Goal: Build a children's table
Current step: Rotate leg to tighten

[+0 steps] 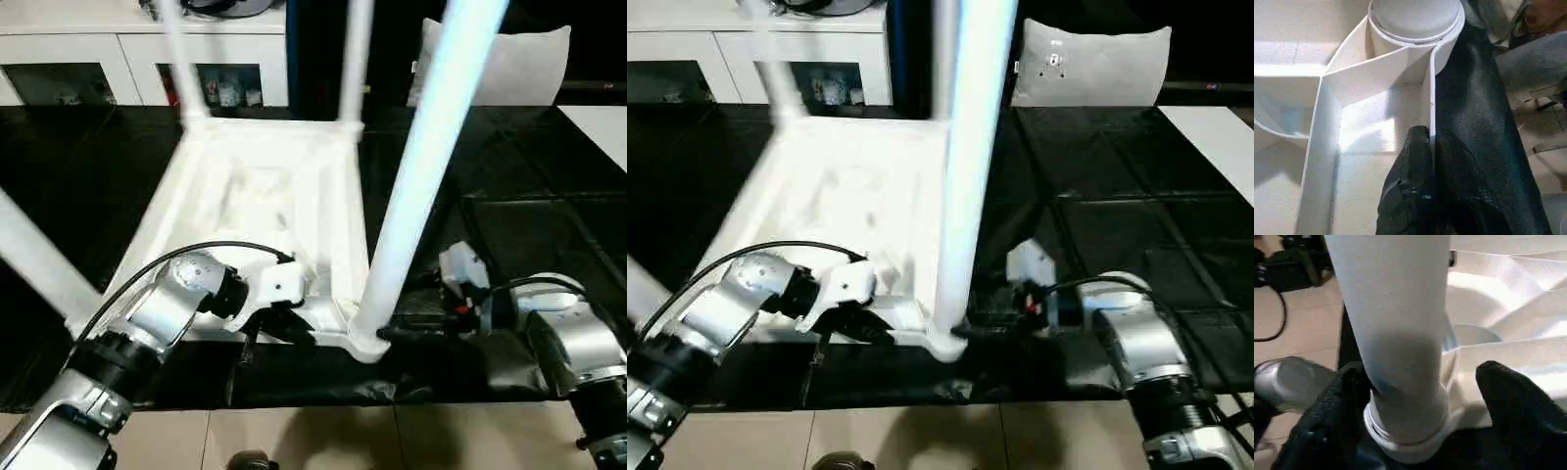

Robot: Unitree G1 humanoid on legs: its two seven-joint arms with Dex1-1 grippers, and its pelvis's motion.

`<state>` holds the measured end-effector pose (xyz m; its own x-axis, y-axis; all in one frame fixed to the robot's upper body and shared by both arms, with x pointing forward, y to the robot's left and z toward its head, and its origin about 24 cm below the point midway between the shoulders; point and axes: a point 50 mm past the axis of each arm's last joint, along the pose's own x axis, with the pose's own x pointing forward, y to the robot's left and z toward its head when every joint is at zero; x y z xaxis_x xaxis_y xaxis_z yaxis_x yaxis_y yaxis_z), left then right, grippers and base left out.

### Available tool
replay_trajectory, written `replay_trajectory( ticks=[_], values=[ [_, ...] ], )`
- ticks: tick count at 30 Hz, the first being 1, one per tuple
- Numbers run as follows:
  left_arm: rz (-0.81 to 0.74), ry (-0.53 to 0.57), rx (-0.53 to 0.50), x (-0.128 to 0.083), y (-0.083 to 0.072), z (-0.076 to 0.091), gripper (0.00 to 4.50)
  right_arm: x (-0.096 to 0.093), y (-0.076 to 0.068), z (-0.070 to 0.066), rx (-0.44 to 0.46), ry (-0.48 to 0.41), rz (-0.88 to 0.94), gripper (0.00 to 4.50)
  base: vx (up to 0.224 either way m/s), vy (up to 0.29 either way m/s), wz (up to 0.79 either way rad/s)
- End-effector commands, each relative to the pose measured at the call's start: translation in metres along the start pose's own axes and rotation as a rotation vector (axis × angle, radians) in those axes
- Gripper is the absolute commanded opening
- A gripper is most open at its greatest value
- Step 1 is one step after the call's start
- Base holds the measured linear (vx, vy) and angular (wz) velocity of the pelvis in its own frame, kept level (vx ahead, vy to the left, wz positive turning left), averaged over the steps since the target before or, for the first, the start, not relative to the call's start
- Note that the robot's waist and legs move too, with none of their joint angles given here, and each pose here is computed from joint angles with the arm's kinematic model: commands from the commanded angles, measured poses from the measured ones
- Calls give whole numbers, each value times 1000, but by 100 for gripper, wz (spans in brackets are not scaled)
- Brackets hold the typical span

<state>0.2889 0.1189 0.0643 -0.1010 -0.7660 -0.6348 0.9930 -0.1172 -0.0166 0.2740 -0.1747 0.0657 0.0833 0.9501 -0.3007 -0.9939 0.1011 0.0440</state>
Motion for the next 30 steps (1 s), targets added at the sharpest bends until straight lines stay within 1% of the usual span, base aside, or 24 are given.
replay_trajectory(
  ticks=[1, 3, 6, 7, 10, 13, 15, 19, 20, 23, 25, 27, 30],
  values=[
    [-79, 9, 52, 6, -2, 9, 0, 1, -2, 5, -11, -2, 14, 342, 0, 0, 0],
    [-96, 8, 59, 8, -2, 9, 0, 6, 0, 4, 29, -5, 71, 322, 0, 0, 0],
    [-102, 9, 62, 8, -2, 9, 0, 7, 1, 4, 45, -5, 92, 292, 0, 0, 0],
    [-103, 9, 62, 8, -2, 9, 0, 7, 2, 4, 49, -5, 96, 292, 0, 0, 0],
    [-105, 11, 60, 8, -2, 8, 0, 7, 2, 3, 61, -5, 110, 251, 0, 0, 0],
    [-106, 15, 57, 7, -2, 6, 0, 7, 3, 3, 72, -5, 124, 239, 0, 0, 0],
    [-106, 15, 55, 7, -2, 6, 0, 7, 3, 3, 76, -5, 128, 210, 0, 0, 0],
    [-98, 4, 40, 7, -2, 6, 0, 9, 6, 3, 98, -18, 143, 198, 0, 0, 0],
    [-84, -7, 22, 7, -2, 6, 0, 11, 7, 4, 110, -41, 134, 195, 0, 0, 0],
    [-28, -30, -22, 9, 1, 8, 0, 16, 9, 5, 140, -76, 91, 195, 0, 0, 0],
    [72, -57, -64, 12, 8, 12, 0, 27, 9, 2, 162, -54, 18, 195, 0, 0, 0],
    [167, -85, -112, 16, 15, 17, 0, 38, 5, -1, 181, -36, -89, 195, 0, 0, 0],
    [273, -144, -188, 24, 22, 28, 0, 55, -4, 0, 229, -83, -244, 194, 0, 0, 0]
  ],
)
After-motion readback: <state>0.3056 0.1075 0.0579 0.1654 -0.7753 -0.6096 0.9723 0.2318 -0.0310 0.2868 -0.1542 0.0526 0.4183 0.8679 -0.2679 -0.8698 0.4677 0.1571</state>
